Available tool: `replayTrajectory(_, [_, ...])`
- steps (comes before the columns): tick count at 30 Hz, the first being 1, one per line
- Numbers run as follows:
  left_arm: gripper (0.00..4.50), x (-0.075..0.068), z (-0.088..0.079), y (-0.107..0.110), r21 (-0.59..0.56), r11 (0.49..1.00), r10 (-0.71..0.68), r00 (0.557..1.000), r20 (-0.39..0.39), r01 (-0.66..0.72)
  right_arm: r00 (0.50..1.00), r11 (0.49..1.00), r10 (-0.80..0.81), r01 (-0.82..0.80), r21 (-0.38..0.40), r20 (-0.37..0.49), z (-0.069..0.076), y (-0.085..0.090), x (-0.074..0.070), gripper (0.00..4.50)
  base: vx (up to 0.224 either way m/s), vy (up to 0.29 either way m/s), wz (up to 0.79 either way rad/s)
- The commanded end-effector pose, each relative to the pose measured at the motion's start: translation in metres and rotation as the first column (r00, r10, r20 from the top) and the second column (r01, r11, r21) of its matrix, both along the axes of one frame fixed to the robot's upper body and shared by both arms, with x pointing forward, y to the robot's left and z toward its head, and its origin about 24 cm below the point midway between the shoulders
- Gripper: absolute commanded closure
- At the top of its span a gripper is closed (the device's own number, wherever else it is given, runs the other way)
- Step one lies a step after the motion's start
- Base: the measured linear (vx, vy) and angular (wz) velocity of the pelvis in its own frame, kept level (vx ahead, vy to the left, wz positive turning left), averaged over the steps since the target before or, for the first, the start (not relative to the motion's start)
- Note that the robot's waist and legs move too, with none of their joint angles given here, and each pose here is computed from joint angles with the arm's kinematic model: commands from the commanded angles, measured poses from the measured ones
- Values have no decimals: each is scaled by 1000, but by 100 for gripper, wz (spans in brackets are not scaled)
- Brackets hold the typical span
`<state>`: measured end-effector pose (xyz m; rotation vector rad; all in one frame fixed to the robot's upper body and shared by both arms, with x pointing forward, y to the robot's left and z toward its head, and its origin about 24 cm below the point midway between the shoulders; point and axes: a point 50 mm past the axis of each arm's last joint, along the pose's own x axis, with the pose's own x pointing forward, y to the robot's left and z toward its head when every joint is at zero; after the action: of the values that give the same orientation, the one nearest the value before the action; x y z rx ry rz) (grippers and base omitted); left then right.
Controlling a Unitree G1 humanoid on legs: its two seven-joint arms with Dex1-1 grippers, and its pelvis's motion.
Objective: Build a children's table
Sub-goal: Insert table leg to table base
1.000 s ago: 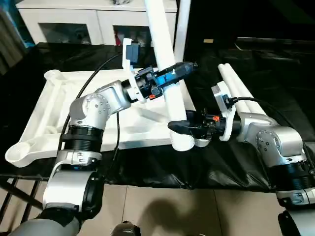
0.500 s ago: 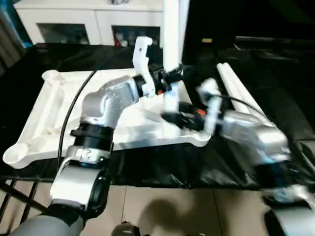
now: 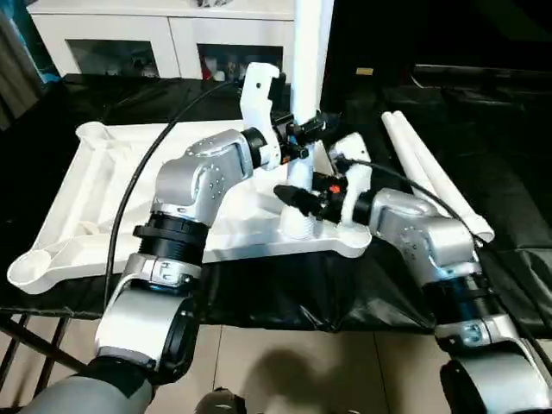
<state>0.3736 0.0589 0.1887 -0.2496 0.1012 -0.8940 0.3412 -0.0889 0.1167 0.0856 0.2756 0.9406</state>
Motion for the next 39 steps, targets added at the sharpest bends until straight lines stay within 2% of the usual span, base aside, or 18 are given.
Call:
replayTrajectory(1, [266,1,13,0,-15,1000,10,999,32,-9,1000,1000,13,-13,0,-4,-1,1,0,217,0,0,0])
replayTrajectory(3, [266,1,13,0,-22,1000,7,1000,29,-7,1000,1000,14,-14,3,-3,0,1,0,224,0,0,0])
replayTrajectory(6, [266,3,15,0,-39,999,15,1000,24,-14,999,997,44,-45,60,11,5,0,0,253,0,0,0])
replayTrajectory(7, [210,2,16,1,-47,999,6,1000,25,-5,997,994,68,-70,82,21,7,-1,-2,255,0,0,0])
replayTrajectory(10, [196,0,18,3,-98,993,-58,998,1,58,985,971,167,-174,164,52,15,-4,-9,258,0,0,0])
replayTrajectory(12, [187,1,18,6,-129,989,-71,997,-15,69,974,956,219,-225,188,55,18,-8,-14,259,0,0,0])
replayTrajectory(14, [155,1,18,9,-161,983,-94,995,-31,88,961,940,269,-275,202,58,21,-12,-19,259,0,0,0])
replayTrajectory(16, [153,0,19,11,-192,975,-123,992,-42,113,956,931,289,-294,215,55,22,-14,-20,259,0,0,0])
replayTrajectory(17, [153,-3,19,15,-269,944,-215,974,-69,189,940,906,338,-340,252,54,27,-20,-24,259,0,0,0])
replayTrajectory(22, [154,-9,18,21,-311,909,-312,948,-67,277,910,869,412,-408,280,49,30,-29,-31,259,0,0,0])
replayTrajectory(24, [182,-13,17,21,-285,901,-350,936,-39,326,898,857,438,-432,282,44,32,-33,-34,259,0,0,0])
replayTrajectory(27, [192,-16,16,19,-296,890,-372,928,-27,348,898,854,438,-431,292,44,33,-35,-35,259,0,0,0])
replayTrajectory(34, [253,-15,19,16,-308,889,-360,933,-11,340,909,877,413,-412,249,52,31,-34,-34,259,0,0,0])
replayTrajectory(35, [266,-15,20,16,-296,894,-354,935,-7,337,917,888,396,-395,234,44,29,-34,-33,203,0,0,0])
replayTrajectory(38, [268,-15,21,16,-272,902,-346,938,6,334,928,905,371,-368,211,30,27,-33,-30,187,0,0,0])
replayTrajectory(39, [269,-15,20,14,-226,914,-340,940,31,338,935,916,355,-353,191,21,25,-31,-28,178,0,0,0])
